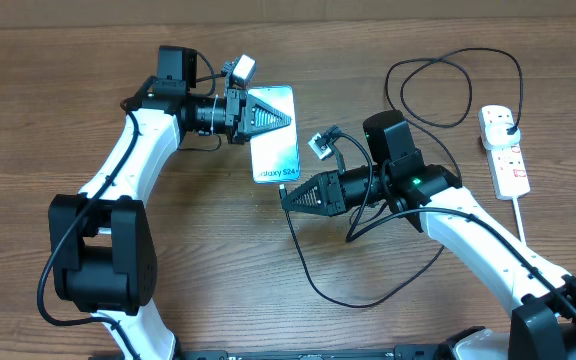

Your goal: Plug charger to phone and switch on socket

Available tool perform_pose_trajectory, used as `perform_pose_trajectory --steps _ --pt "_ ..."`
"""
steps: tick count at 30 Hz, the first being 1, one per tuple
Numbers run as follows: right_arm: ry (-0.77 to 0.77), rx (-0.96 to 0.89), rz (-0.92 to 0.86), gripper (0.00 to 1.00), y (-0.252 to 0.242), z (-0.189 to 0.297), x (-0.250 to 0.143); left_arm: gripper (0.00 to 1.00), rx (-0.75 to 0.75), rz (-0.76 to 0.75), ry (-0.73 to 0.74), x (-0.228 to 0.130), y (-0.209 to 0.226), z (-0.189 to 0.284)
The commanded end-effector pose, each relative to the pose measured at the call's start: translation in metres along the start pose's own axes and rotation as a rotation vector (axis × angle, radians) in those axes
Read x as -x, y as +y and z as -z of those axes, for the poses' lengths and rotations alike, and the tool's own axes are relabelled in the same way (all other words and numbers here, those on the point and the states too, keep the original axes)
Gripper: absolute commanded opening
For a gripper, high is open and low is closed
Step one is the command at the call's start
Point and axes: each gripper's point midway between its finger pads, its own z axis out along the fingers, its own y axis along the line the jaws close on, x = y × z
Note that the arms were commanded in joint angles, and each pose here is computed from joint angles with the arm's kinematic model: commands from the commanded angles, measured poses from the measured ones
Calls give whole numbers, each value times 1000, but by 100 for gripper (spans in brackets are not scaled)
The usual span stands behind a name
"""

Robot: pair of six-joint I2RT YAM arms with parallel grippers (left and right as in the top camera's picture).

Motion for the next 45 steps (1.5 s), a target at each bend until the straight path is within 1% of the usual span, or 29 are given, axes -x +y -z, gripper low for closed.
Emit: perform_pose_trajectory --steps 1,4,6,10,13,18,21,23,26,32,38,45 --pt "-9 15 15 4 9 0 6 5 -21 -44 7 3 -21 -1" --pt "-17 18 15 4 10 0 9 4 -21 -36 7 3 -22 -1" --pt "-19 18 14 4 10 0 9 5 -26 -4 7 4 -23 -1" --pt "-12 29 7 4 12 1 8 5 -6 6 -16 14 -26 0" --pt "-5 44 -6 4 15 1 7 4 52 -41 -73 22 -36 3" --pt "-22 63 -22 4 20 1 14 4 47 -121 -80 17 -66 3" --pt "-29 166 42 4 48 5 27 4 10 -166 -69 12 -85 10" --pt "-34 190 52 4 56 6 31 5 -3 -157 -69 12 -90 13" --pt "-26 221 72 4 65 8 33 4 -36 -195 -53 12 -99 16" --pt "-41 221 81 4 64 14 37 5 -39 -167 -102 29 -113 28" --pt "-86 216 110 4 62 26 48 4 -53 -169 -76 26 -120 17" --pt "-89 219 113 4 64 26 49 4 -63 -204 -37 19 -124 1"
